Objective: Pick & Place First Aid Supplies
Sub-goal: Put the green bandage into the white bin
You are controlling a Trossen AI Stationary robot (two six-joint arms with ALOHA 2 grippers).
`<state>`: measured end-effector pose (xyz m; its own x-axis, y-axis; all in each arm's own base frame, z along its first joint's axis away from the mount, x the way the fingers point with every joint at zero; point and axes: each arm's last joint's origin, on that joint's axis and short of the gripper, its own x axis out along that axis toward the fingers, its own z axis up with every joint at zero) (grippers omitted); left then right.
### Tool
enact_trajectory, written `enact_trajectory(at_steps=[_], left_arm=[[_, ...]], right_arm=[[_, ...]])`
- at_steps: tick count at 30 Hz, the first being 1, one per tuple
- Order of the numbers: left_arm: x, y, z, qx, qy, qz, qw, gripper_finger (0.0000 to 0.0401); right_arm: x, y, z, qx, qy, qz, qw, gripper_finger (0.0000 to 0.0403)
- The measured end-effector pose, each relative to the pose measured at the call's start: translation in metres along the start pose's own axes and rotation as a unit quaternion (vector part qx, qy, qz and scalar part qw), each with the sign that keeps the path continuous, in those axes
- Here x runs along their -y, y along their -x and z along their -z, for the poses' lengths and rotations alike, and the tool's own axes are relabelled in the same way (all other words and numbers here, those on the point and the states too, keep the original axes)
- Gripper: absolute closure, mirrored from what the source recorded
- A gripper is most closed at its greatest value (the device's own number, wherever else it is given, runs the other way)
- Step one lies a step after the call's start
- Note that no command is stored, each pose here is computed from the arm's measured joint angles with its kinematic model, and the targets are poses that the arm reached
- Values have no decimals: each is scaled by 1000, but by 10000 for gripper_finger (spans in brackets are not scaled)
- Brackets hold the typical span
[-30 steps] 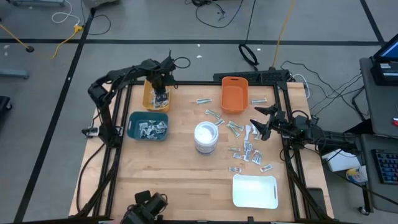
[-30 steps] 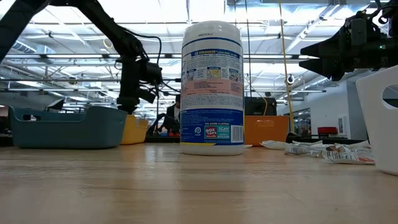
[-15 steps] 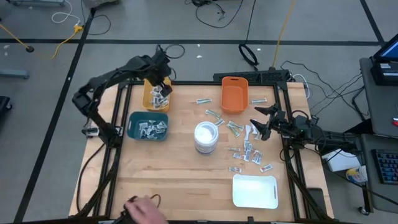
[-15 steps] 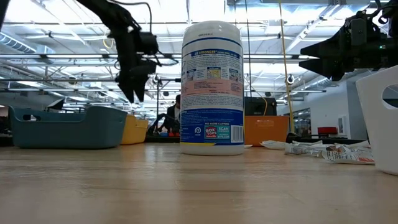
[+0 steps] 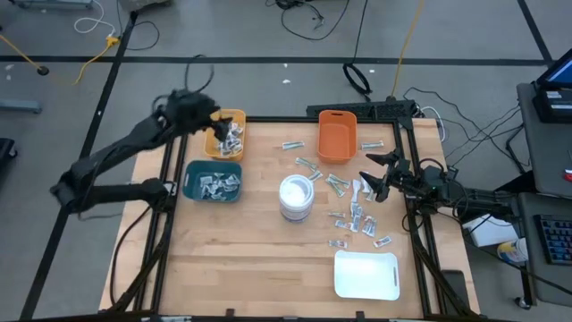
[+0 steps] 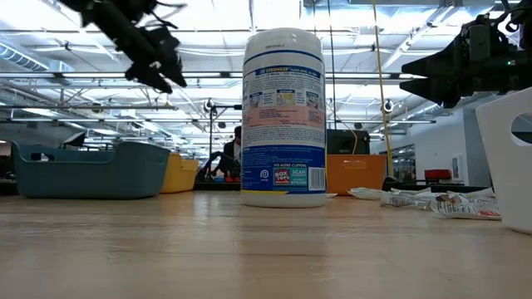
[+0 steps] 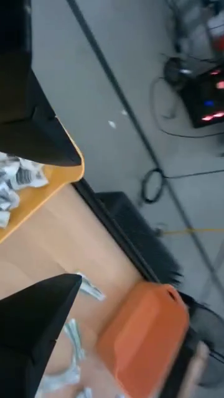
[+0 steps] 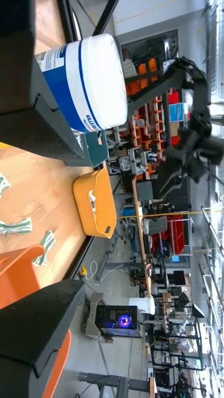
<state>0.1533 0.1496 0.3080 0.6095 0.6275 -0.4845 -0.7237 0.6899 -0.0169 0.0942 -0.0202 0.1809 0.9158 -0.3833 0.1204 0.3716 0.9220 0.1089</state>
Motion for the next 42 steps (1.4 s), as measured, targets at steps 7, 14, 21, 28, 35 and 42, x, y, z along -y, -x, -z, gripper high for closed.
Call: enact_trajectory(at_steps=[7, 14, 21, 28, 35, 42], left_arm=[[3, 35, 53, 100, 25, 24, 994, 119], [2, 48, 101, 146, 41, 37, 988, 114], [1, 46, 134, 240, 152, 77, 956, 100], [2, 38, 156, 269, 165, 114, 942, 94], [1, 28, 171, 248, 169, 112, 947, 95], [1, 29, 171, 252, 153, 109, 949, 99]], right_arm=[[0, 0, 0, 0, 0, 0, 1000, 78], [0, 0, 0, 0, 0, 0, 1000, 78], [0, 0, 0, 0, 0, 0, 1000, 78], [0, 0, 0, 0, 0, 0, 1000, 78], [0, 0, 0, 0, 0, 0, 1000, 78], [0, 0, 0, 0, 0, 0, 1000, 78]])
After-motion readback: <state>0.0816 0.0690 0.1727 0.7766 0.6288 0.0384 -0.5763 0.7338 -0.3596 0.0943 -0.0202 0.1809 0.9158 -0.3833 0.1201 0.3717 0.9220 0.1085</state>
